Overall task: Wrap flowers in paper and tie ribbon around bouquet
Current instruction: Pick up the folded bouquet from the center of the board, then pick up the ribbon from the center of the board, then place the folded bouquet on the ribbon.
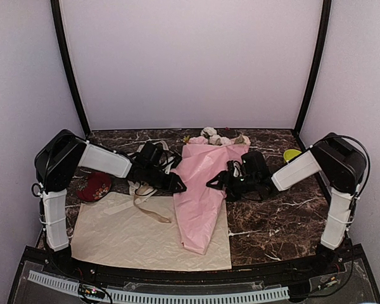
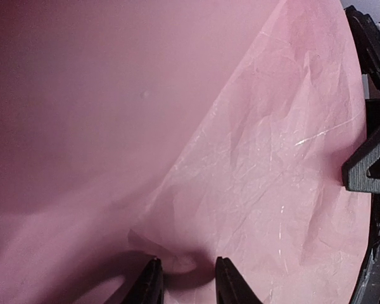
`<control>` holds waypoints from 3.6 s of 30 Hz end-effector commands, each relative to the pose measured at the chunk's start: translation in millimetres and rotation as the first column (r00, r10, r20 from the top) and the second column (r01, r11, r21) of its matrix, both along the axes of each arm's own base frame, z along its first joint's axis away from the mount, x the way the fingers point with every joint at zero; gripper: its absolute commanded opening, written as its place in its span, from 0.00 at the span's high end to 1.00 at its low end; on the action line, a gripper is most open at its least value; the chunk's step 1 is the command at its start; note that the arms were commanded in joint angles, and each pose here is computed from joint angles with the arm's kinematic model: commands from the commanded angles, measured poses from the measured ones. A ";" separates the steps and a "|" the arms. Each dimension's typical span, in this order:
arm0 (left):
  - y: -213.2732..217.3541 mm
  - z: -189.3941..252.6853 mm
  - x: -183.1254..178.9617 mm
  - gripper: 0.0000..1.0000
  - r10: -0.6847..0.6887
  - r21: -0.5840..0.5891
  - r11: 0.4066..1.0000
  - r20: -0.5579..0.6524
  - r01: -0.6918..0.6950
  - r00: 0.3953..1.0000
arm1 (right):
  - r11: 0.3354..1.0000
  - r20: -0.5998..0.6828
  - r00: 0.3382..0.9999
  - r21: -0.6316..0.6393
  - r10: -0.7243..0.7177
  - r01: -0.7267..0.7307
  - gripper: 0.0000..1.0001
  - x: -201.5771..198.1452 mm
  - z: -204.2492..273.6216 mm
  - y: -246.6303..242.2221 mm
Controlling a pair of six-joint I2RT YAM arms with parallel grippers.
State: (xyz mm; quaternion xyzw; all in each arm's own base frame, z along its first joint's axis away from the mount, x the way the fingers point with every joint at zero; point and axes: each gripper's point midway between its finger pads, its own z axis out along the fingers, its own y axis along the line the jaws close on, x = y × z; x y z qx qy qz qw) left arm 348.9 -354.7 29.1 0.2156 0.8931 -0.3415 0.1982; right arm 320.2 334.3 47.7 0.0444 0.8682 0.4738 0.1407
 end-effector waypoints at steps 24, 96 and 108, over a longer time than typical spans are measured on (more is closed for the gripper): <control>91.7 106.4 24.6 0.50 0.164 0.124 0.973 0.215 -0.194 0.963 | 0.996 0.027 0.995 0.019 -0.093 0.092 1.00 21.9 38.2 1.9; 347.1 647.9 -92.1 1.00 0.450 -0.502 0.567 0.853 -0.653 -0.265 | 0.999 0.022 0.999 -0.032 -0.032 0.033 1.00 16.6 16.7 3.7; 295.6 678.2 -94.7 1.00 0.385 -0.446 0.778 0.895 -0.442 -0.224 | 0.998 0.027 0.999 -0.062 -0.030 0.032 1.00 21.1 18.8 3.9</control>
